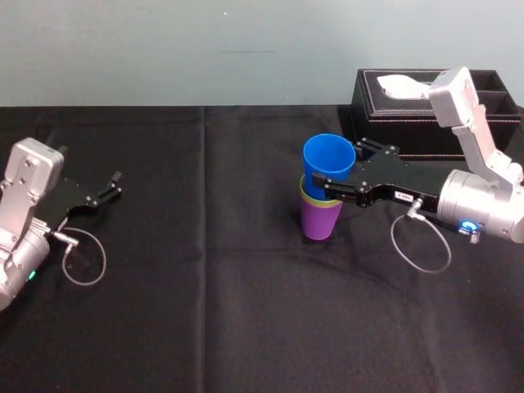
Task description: Stack the three plastic cups sequentially using one hand.
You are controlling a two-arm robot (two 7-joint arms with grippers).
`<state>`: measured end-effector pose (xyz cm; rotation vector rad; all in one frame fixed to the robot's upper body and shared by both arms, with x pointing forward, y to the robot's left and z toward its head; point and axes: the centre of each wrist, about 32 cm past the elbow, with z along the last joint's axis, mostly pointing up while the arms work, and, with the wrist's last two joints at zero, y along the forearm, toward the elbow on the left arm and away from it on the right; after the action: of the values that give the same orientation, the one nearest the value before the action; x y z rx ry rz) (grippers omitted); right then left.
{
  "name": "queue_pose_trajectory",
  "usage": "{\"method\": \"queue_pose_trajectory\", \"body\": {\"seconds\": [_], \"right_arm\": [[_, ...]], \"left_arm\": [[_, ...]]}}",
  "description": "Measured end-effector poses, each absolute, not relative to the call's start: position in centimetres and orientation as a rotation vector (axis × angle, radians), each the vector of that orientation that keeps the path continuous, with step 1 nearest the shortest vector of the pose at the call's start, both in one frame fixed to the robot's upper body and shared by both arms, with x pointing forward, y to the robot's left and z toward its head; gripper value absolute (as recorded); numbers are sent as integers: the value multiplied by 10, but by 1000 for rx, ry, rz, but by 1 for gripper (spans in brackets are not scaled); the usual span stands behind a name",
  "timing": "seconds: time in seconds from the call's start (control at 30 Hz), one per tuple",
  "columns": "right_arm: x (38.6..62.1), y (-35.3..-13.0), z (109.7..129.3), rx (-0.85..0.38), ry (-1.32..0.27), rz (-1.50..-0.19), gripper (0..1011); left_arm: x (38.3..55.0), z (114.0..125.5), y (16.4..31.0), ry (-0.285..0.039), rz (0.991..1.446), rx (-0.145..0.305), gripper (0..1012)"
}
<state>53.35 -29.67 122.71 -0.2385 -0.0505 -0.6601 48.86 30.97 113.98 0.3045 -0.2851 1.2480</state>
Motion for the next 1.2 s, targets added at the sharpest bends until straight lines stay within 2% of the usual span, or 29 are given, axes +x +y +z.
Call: {"method": "queue_pose_trajectory", "body": {"seconds": [0.23, 1.07, 1.2], "right_arm": [[533, -297, 1227, -238, -51, -661, 1000], [533, -297, 1228, -237, -52, -661, 1000], [530, -299, 1234, -228, -64, -676, 1002]], "left_arm": [[489, 1140, 310, -285, 1248, 305, 1011], [489, 1140, 310, -285, 1248, 304, 1011], [489, 1140, 310, -285, 1248, 304, 1011]]}}
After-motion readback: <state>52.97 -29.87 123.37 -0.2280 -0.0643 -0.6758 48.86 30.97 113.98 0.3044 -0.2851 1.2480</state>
